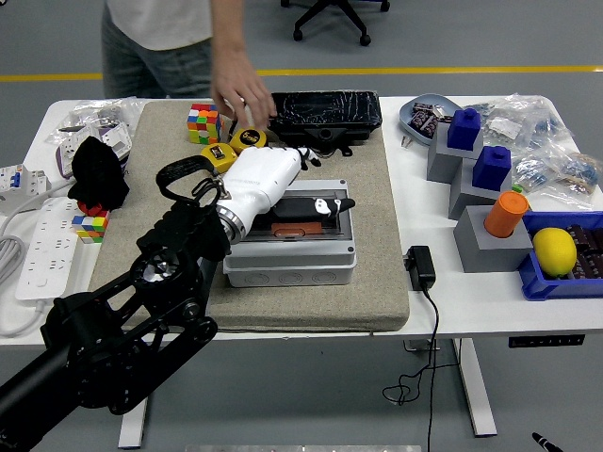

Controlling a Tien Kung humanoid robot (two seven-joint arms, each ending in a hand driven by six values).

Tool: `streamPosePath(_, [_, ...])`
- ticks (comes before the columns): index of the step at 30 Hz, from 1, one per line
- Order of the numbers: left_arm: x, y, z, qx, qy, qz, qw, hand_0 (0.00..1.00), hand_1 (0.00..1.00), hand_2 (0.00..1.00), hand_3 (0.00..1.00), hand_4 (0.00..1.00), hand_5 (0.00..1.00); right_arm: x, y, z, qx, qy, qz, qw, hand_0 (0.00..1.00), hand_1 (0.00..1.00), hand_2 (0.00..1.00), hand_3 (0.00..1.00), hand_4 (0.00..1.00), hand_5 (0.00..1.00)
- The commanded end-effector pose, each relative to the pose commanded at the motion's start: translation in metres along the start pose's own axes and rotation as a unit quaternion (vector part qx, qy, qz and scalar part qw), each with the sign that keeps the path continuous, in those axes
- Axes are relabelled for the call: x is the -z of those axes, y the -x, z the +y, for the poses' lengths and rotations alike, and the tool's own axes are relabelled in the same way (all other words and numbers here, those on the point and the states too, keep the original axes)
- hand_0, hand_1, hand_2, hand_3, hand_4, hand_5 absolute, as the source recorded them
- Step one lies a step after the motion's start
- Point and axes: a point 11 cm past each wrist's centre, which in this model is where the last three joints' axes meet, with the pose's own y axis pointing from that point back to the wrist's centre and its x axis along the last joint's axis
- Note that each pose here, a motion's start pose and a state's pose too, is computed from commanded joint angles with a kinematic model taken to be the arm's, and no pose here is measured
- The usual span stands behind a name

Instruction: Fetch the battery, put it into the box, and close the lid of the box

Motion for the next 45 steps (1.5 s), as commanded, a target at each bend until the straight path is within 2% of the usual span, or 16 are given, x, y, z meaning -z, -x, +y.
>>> streamPosePath(5, [0.023,-0.037,0.006,-0.11,0.03,0.133,0.985,0.605,0.741,0.733,0.747,0.998,0.998,-0.002,0.002,0.0,0.001,0.003,0.0,1.0,0.811,0.721,0.715,0.732,0.998,0.942])
streamPosePath(6, [0.031,-0.042,0.007,-0.122,0.033,0.156,0.98,0.815,0.876,0.838,0.82,0.998,0.998,-0.003,0.002,0.0,0.002,0.003,-0.001,1.0,0.81,0.721,0.715,0.732,0.998,0.941])
streamPosePath(11, [0.068,-0.064,0.019,-0.157,0.063,0.244,0.955,0.815,0.876,0.838,0.82,0.998,0.998,-0.002,0.004,0.0,0.003,0.002,-0.001,1.0,0.81,0.721,0.715,0.732,0.998,0.941])
streamPosePath(12, [0.074,-0.067,0.021,-0.163,0.07,0.262,0.948,0.895,0.946,0.932,0.905,0.998,0.998,-0.002,0.004,0.0,0.003,0.002,0.0,1.0,0.811,0.721,0.715,0.732,0.998,0.941])
streamPosePath(13, [0.08,-0.068,0.023,-0.166,0.075,0.281,0.942,0.895,0.946,0.932,0.905,0.998,0.998,-0.003,0.004,0.0,0.003,0.003,0.0,1.0,0.811,0.721,0.715,0.732,0.998,0.941])
streamPosePath(15, [0.096,-0.069,0.028,-0.172,0.072,0.315,0.931,0.895,0.946,0.932,0.905,0.998,0.998,-0.003,0.005,0.0,0.004,0.003,0.0,1.0,0.811,0.721,0.715,0.732,0.998,0.941])
streamPosePath(19, [0.143,-0.057,0.045,-0.174,0.027,0.399,0.9,0.923,0.974,0.959,0.946,0.998,0.998,-0.005,0.007,0.0,0.006,0.005,0.0,1.0,0.811,0.721,0.714,0.732,0.998,0.941])
streamPosePath(23, [0.175,-0.034,0.06,-0.17,-0.017,0.483,0.859,0.923,0.974,0.959,0.946,0.998,0.998,-0.01,0.009,0.0,0.007,0.01,0.003,1.0,0.811,0.721,0.714,0.732,0.998,0.941])
streamPosePath(27, [0.199,-0.014,0.077,-0.186,-0.059,0.561,0.804,0.931,0.983,0.96,0.949,0.998,0.998,-0.011,0.011,0.0,0.009,0.011,0.005,1.0,0.81,0.721,0.715,0.732,0.998,0.942])
streamPosePath(32, [0.215,0.002,0.091,-0.196,-0.084,0.648,0.731,0.921,0.966,0.922,0.927,0.998,0.998,-0.01,0.012,0.0,0.009,0.009,0.007,1.0,0.811,0.721,0.715,0.732,0.998,0.942])
streamPosePath(33, [0.216,0.005,0.092,-0.193,-0.088,0.655,0.725,0.921,0.966,0.922,0.927,0.998,0.998,-0.011,0.012,0.0,0.009,0.01,0.008,1.0,0.811,0.721,0.715,0.732,0.998,0.942])
streamPosePath(36, [0.215,0.011,0.092,-0.172,-0.112,0.624,0.754,0.851,0.889,0.845,0.881,0.998,0.998,-0.014,0.013,0.0,0.01,0.013,0.007,1.0,0.813,0.721,0.715,0.732,0.998,0.942])
streamPosePath(39, [0.207,0.017,0.09,-0.145,-0.12,0.587,0.788,0.851,0.889,0.845,0.881,0.998,0.998,-0.014,0.012,0.0,0.008,0.011,0.004,1.0,0.813,0.721,0.715,0.732,0.998,0.942])
streamPosePath(41, [0.202,0.019,0.089,-0.141,-0.116,0.576,0.797,0.851,0.889,0.845,0.881,0.998,0.998,-0.012,0.01,0.0,0.008,0.005,0.0,1.0,0.813,0.721,0.715,0.732,0.998,0.942])
streamPosePath(42, [0.2,0.019,0.089,-0.147,-0.111,0.576,0.796,0.768,0.799,0.765,0.787,0.998,0.998,-0.01,0.009,0.0,0.008,-0.003,-0.018,1.0,0.92,0.783,0.732,0.74,0.998,0.981])
streamPosePath(45, [0.194,0.019,0.09,-0.165,-0.1,0.581,0.791,0.768,0.799,0.765,0.787,0.998,0.998,-0.007,0.009,0.0,0.013,-0.024,-0.097,0.995,0.92,0.783,0.732,0.74,0.998,0.981])
